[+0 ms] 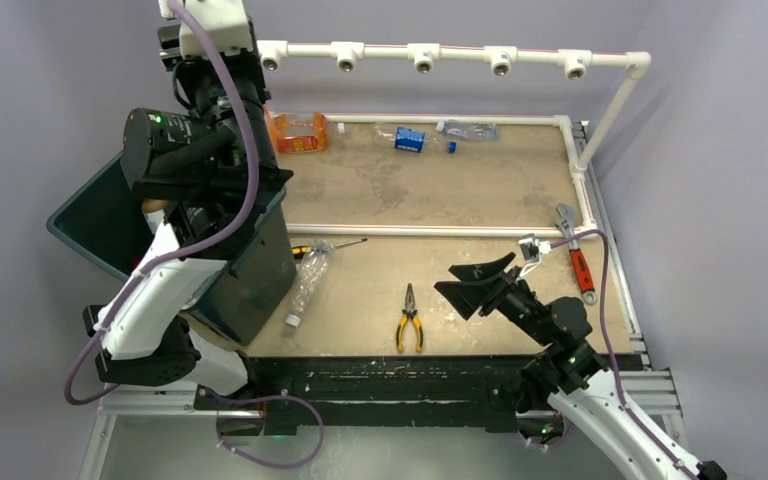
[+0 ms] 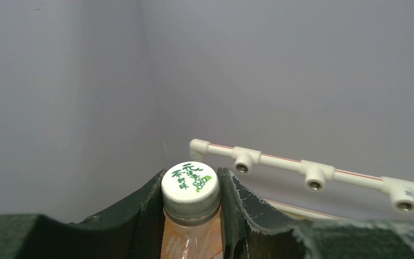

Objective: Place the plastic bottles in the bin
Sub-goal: Place the plastic bottle in the trash bin.

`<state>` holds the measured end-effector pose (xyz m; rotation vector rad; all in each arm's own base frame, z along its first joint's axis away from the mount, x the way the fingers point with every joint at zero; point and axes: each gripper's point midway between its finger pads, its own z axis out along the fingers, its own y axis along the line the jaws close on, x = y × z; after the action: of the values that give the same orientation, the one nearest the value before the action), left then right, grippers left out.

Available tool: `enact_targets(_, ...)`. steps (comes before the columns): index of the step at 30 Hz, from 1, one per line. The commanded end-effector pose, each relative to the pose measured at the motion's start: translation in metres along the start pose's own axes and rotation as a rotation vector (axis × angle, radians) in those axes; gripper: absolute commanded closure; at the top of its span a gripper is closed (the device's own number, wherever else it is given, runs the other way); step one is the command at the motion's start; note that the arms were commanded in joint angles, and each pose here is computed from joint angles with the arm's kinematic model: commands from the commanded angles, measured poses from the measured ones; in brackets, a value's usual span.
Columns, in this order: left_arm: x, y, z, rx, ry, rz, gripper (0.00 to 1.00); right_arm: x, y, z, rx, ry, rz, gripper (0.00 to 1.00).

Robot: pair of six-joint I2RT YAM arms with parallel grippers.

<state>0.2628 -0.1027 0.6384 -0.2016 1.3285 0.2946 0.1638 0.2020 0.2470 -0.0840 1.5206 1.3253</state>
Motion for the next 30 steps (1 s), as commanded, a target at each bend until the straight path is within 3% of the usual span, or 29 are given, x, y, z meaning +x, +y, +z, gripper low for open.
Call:
enact_targets(1, 0.017, 0.007, 0.02, -0.088, 0.027, 0.093, 1.0, -0.006, 0.012, 0.001, -0.045, 0.001, -0.051, 0.01)
enact_targets(7, 0.05, 0.023, 0.047, -0.226, 0.074, 0.142, 1.0, -0.014, 0.019, -0.003, -0.049, -0.017, -0.092, 0.01)
enact_targets(16, 0.146, 0.106, 0.097, -0.578, 0.182, 0.207, 1.0, -0.011, 0.022, -0.012, -0.075, -0.024, -0.099, 0.01)
enact_targets(22, 0.178, 0.129, 0.087, -0.661, 0.2, 0.164, 1.0, -0.009, 0.017, -0.02, -0.065, -0.048, -0.107, 0.01)
enact_targets(28, 0.237, 0.135, 0.061, -0.677, 0.231, 0.114, 1.0, -0.009, 0.019, -0.02, -0.064, -0.031, -0.131, 0.01)
enact_targets(29, 0.244, 0.135, 0.059, -0.671, 0.239, 0.109, 0.97, -0.009, 0.018, -0.02, -0.058, -0.026, -0.134, 0.01)
enact_targets(30, 0.249, 0.135, 0.056, -0.665, 0.241, 0.1, 0.88, -0.009, 0.017, -0.019, -0.054, -0.022, -0.136, 0.01)
